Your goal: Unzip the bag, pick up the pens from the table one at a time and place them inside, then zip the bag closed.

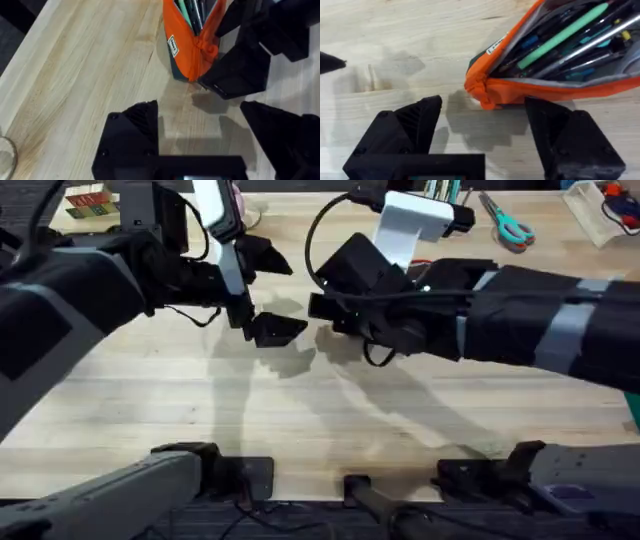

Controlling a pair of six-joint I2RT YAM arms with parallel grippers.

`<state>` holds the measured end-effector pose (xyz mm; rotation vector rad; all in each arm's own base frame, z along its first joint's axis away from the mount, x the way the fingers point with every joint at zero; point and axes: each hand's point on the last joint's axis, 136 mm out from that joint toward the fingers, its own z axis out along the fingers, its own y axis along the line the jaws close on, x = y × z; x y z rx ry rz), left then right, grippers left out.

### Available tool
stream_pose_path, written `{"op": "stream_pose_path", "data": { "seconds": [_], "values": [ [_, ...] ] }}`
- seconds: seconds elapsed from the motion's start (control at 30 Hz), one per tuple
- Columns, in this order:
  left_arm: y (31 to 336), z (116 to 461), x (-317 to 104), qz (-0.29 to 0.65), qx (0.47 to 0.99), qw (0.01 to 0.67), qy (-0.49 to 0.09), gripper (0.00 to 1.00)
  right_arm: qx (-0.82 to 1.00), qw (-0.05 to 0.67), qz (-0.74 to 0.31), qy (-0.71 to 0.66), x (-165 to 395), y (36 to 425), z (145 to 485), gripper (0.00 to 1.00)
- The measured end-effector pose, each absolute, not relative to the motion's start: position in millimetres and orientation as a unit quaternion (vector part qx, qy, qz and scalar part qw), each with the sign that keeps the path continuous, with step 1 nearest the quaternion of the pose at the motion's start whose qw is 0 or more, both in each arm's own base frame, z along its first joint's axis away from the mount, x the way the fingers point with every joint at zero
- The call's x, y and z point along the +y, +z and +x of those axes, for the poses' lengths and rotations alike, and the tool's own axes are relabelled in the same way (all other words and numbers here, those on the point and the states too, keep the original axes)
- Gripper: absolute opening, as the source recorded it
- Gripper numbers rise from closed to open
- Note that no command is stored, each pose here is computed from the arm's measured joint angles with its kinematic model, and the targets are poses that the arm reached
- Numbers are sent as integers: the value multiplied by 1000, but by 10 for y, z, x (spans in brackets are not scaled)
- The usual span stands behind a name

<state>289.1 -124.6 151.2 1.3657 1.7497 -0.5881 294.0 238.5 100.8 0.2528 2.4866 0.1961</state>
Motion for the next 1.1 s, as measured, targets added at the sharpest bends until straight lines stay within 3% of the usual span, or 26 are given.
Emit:
{"op": "stream_pose_path", "data": {
  "seconds": [0.27, 0.53, 0.83, 1.1],
  "values": [
    [1512, 2891, -1246, 542, 695, 410, -234, 993, 938, 323, 104, 73, 2360, 1030, 3004, 944],
    [1511, 2891, -1246, 542, 695, 410, -234, 993, 936, 328, 107, 72, 2353, 1042, 3025, 791],
    [1512, 2891, -1246, 542, 695, 410, -234, 993, 936, 329, 107, 71, 2349, 1044, 3027, 522],
    [1512, 2891, -1246, 542, 695, 410, -234, 993, 935, 329, 107, 73, 2353, 1046, 3029, 158]
  ]
}}
